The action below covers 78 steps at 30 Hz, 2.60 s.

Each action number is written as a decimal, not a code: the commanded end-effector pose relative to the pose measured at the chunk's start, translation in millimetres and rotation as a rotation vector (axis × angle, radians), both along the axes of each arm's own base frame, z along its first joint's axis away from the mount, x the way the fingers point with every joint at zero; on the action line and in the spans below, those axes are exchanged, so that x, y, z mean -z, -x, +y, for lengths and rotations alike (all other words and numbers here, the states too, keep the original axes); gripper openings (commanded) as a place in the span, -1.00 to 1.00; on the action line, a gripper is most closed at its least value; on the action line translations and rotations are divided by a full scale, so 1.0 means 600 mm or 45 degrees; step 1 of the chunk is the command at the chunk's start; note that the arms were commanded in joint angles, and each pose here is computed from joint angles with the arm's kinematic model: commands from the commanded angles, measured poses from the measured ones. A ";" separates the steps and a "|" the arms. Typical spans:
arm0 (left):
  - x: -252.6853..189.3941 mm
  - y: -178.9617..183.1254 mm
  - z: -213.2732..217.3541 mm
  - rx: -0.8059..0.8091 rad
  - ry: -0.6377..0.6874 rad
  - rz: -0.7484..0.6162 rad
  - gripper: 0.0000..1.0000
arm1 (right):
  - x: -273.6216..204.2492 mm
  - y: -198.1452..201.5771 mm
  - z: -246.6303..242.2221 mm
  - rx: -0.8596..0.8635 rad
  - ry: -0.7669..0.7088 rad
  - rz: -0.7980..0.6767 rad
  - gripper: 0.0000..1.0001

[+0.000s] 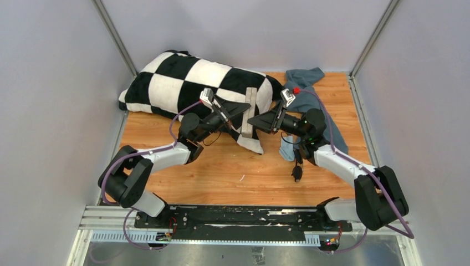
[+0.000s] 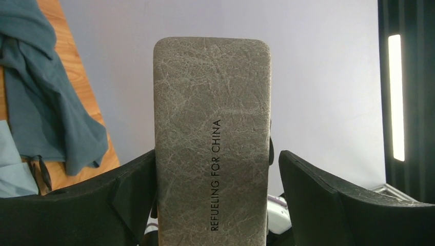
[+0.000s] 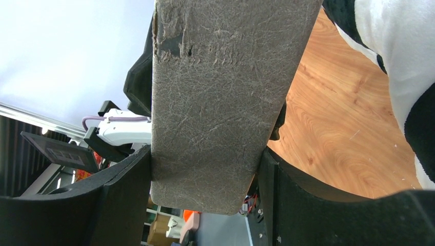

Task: Organize the sunglasses
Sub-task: Open the sunglasses case.

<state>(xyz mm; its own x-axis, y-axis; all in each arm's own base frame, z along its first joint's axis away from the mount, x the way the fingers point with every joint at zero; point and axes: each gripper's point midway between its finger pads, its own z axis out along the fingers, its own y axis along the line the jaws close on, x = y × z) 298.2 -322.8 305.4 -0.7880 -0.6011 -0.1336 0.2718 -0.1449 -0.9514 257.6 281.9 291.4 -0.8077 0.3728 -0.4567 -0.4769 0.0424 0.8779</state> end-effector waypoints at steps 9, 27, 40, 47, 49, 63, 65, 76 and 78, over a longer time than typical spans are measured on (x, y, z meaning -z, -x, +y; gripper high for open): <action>-0.011 0.015 -0.002 0.038 -0.002 -0.042 -0.52 | -0.021 0.020 -0.006 -0.049 -0.008 -0.083 -1.00; -0.135 0.049 0.047 0.052 0.371 -0.318 -1.00 | 0.000 -0.039 -0.080 0.022 -0.473 0.430 -1.00; -0.170 0.074 0.049 0.061 0.344 -0.496 -1.00 | -0.004 -0.046 -0.086 0.059 -0.707 0.784 -1.00; -0.163 0.076 0.044 0.062 0.313 -0.530 -1.00 | 0.016 -0.041 -0.075 0.070 -0.765 0.933 -1.00; -0.163 0.078 0.044 0.064 0.303 -0.548 -1.00 | 0.027 -0.040 -0.072 0.081 -0.779 0.982 -1.00; -0.156 0.125 0.037 0.165 0.197 -0.728 -1.00 | 0.039 -0.043 -0.083 0.131 -0.891 1.129 -1.00; -0.147 0.131 0.034 0.182 0.170 -0.752 -1.00 | 0.038 -0.043 -0.087 0.135 -0.907 1.142 -1.00; -0.155 0.161 0.036 0.229 0.132 -0.887 -1.00 | 0.052 -0.044 -0.103 0.200 -0.956 1.184 -1.00; -0.159 0.167 0.036 0.245 0.127 -0.916 -1.00 | 0.050 -0.044 -0.101 0.187 -0.953 1.186 -1.00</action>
<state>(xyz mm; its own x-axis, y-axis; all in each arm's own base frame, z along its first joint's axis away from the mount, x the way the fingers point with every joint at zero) 266.8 -324.3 304.1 -0.7831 -0.4768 -0.3993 0.5115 -0.1287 -0.8496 275.8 228.5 279.1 -0.7525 0.5508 0.3610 0.0542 -0.4946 0.8674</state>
